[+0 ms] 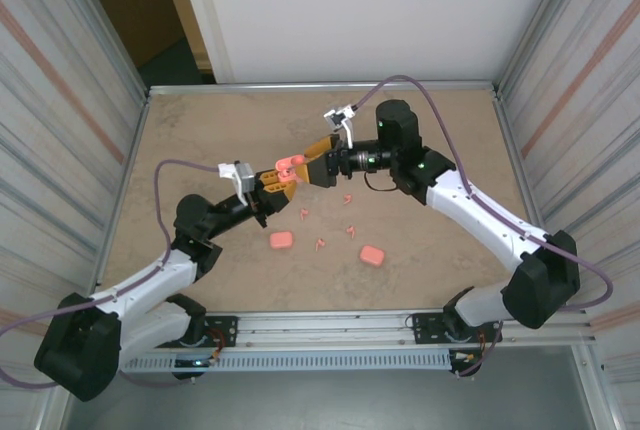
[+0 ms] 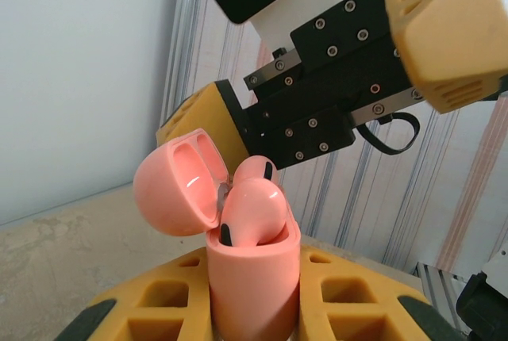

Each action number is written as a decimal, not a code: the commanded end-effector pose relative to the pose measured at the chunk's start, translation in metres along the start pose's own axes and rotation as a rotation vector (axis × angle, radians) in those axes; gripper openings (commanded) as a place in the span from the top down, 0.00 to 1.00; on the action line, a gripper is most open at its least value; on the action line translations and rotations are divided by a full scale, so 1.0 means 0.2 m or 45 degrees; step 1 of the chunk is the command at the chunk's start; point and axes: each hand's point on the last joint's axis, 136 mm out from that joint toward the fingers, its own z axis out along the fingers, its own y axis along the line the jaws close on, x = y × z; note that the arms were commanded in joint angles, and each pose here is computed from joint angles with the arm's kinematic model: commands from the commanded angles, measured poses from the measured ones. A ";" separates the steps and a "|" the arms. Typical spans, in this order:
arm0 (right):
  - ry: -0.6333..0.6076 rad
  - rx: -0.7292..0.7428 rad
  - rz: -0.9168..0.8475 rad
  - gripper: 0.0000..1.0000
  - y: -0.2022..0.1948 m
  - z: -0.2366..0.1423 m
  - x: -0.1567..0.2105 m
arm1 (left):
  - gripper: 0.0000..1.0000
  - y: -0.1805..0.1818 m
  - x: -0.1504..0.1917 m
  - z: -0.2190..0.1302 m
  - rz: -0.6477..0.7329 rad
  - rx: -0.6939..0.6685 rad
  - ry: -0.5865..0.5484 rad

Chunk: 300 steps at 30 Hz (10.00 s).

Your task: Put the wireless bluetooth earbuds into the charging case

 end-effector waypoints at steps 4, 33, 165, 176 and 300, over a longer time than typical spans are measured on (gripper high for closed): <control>0.008 -0.121 -0.054 0.11 0.12 0.01 -0.05 | 1.00 -0.04 -0.09 0.03 0.040 0.048 -0.058; -0.016 -0.091 -0.138 0.31 0.17 -0.06 -0.03 | 1.00 0.01 -0.07 0.06 -0.002 0.009 -0.024; 0.774 0.334 -0.928 0.05 -0.53 0.31 0.87 | 0.24 0.75 0.25 -0.65 -0.553 -1.020 0.316; 0.984 0.283 -0.909 0.11 -0.64 0.47 1.07 | 0.17 0.75 0.25 -0.76 -0.498 -1.165 0.292; 0.256 0.889 -1.168 0.62 -0.42 -0.22 0.35 | 0.61 0.05 0.30 0.32 -0.670 0.240 0.726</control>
